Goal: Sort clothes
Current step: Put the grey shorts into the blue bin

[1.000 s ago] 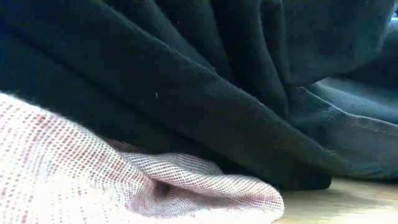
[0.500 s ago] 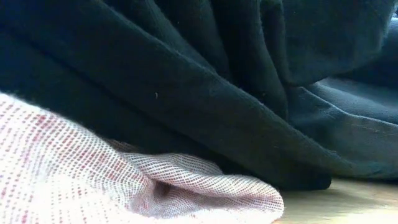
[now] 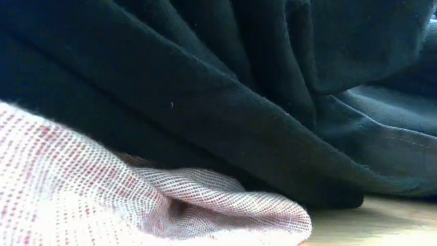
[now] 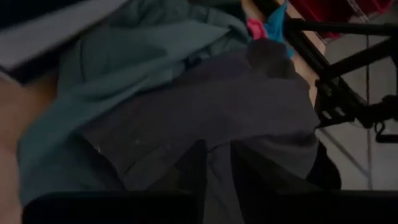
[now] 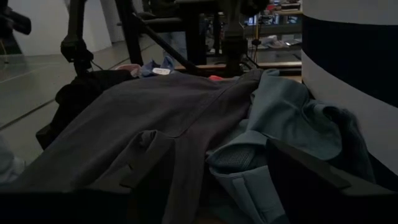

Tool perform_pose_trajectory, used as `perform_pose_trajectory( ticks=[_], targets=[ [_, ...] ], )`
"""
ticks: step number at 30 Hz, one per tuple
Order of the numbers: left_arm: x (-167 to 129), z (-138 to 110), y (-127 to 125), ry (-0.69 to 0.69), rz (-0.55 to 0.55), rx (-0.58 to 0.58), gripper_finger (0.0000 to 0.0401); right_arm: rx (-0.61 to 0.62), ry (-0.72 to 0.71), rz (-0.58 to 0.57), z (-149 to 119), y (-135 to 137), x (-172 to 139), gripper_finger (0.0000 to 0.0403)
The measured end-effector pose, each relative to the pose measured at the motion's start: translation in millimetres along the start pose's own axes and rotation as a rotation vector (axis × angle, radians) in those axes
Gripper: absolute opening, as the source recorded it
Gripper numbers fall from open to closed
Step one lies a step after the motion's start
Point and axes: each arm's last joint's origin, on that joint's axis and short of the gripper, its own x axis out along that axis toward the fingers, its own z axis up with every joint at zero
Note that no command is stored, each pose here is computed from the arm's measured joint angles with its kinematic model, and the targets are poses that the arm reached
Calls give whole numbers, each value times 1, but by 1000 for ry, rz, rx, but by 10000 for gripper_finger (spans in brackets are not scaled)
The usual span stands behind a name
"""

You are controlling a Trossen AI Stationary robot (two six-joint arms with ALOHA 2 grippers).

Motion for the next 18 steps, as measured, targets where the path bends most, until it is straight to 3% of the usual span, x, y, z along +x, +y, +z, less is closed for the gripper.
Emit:
perform_pose_trajectory(
  ticks=[4, 9, 18],
  targets=[
    [7, -1, 1, 38, 18, -90, 119, 0, 0, 0, 0, 0, 0, 254],
    [15, -4, 4, 85, 73, -88, 158, 0, 0, 0, 0, 0, 0, 254],
    [36, -13, 14, 206, 231, -116, 161, 0, 0, 0, 0, 0, 0, 254]
  ],
)
